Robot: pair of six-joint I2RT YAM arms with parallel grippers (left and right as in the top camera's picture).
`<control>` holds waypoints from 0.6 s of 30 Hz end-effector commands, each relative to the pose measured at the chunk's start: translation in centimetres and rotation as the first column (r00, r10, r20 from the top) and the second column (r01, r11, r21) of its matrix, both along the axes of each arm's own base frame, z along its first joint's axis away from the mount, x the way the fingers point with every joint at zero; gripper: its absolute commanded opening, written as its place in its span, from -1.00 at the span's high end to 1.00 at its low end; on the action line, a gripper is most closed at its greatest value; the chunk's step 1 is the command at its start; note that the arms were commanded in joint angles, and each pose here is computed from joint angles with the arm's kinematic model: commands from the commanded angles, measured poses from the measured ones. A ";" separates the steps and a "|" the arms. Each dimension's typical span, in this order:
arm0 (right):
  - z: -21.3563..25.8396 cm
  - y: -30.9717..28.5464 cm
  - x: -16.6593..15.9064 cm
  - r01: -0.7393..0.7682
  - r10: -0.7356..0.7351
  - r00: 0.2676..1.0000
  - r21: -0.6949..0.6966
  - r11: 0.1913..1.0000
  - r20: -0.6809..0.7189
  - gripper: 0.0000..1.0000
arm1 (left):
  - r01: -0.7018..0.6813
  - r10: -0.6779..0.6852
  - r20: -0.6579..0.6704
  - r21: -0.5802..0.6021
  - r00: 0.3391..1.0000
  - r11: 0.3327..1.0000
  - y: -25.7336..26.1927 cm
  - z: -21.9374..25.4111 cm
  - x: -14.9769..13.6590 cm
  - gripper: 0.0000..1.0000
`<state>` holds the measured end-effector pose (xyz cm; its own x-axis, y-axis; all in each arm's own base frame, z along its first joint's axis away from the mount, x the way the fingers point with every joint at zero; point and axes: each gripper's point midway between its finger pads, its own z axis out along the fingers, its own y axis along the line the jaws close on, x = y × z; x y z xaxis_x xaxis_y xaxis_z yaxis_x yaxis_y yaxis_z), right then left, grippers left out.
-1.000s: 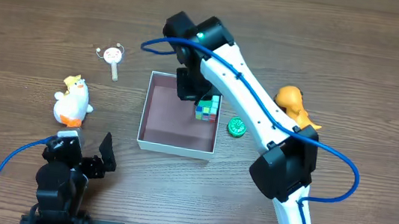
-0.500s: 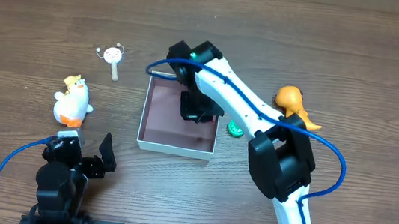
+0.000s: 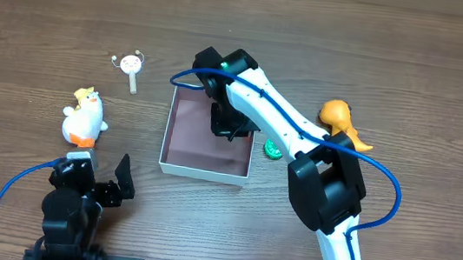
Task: Pack container
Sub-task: 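Lower the cube into the box and open the right gripper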
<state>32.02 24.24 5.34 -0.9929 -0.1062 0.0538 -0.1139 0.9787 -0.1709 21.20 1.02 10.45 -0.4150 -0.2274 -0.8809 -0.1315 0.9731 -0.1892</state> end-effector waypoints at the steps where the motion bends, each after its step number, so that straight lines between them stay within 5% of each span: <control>1: 0.4 -0.2 0.3 -0.007 0.007 1.000 -0.017 1.000 0.029 0.92 | -0.001 0.001 -0.005 0.021 1.000 1.000 0.2 -0.2 0.0 -1.00; 18: 0.3 0.1 2.0 -0.068 0.069 0.993 -0.016 0.998 0.094 0.91 | -0.001 0.001 -0.005 0.021 1.000 1.000 0.2 -0.2 0.0 -1.00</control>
<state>33.72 24.39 5.32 -0.9892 -0.1455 -0.0191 -0.1394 0.9723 -0.1876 21.20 1.02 10.45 -0.4150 -0.2278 -0.8809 -0.1317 0.9730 -0.1896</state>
